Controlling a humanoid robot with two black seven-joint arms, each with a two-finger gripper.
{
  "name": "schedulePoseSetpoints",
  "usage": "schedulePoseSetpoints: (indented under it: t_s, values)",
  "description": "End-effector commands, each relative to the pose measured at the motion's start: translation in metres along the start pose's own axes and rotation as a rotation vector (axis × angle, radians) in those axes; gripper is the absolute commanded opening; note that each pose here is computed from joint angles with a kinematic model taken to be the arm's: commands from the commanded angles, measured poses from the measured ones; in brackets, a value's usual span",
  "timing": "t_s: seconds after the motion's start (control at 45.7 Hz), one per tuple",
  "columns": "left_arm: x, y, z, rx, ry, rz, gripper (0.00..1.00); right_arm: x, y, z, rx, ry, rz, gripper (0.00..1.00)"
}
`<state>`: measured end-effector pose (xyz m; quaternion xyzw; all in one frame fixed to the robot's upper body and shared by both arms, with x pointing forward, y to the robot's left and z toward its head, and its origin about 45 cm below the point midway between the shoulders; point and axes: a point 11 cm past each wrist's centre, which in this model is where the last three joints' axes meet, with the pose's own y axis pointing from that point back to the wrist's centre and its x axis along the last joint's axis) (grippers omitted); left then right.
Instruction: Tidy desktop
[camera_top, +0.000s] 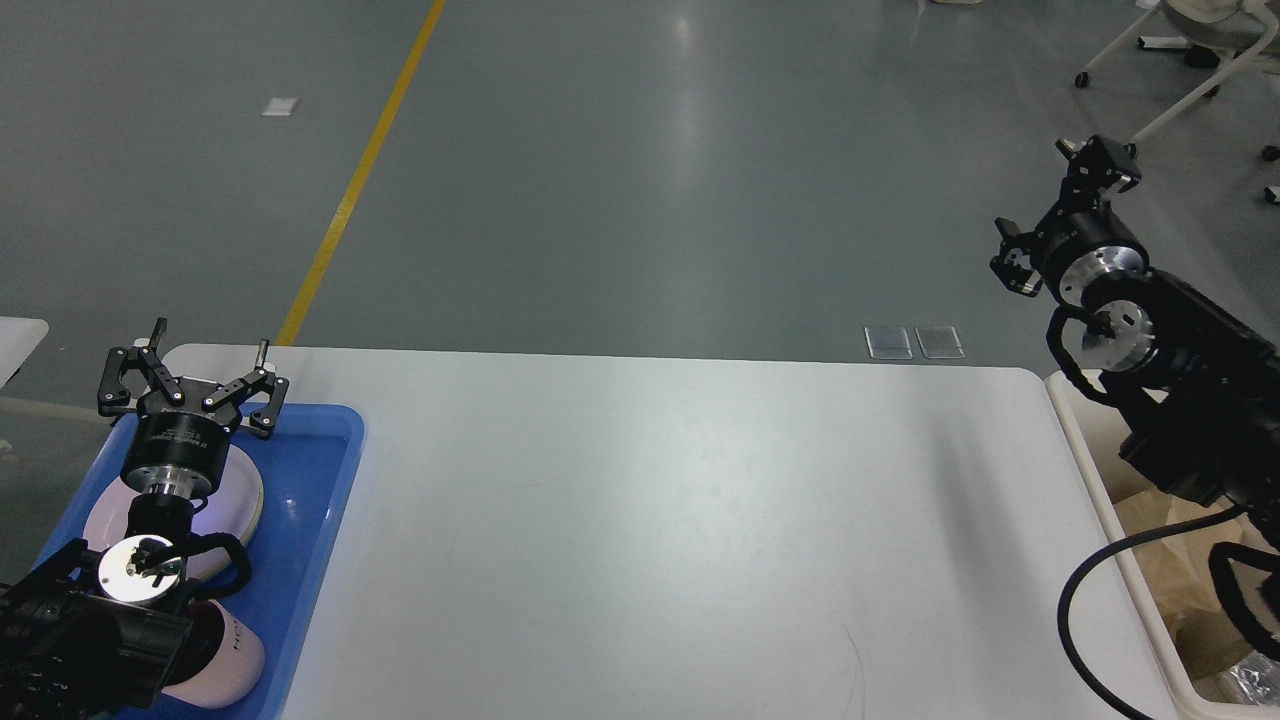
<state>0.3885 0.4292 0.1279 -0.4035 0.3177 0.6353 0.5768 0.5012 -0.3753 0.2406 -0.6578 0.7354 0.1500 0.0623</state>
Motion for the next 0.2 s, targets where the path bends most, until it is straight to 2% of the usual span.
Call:
schedulePoseSetpoints:
  t_s: [0.0,0.175]
  values:
    - [0.000,0.000,0.000,-0.001,0.001,0.000,0.96,-0.017,0.003,-0.002,0.120,-0.043,-0.040,1.00]
    - [0.000,0.000,0.000,-0.001,0.001,0.000,0.96,-0.032,0.007,0.016,0.175,-0.081,-0.056,1.00]
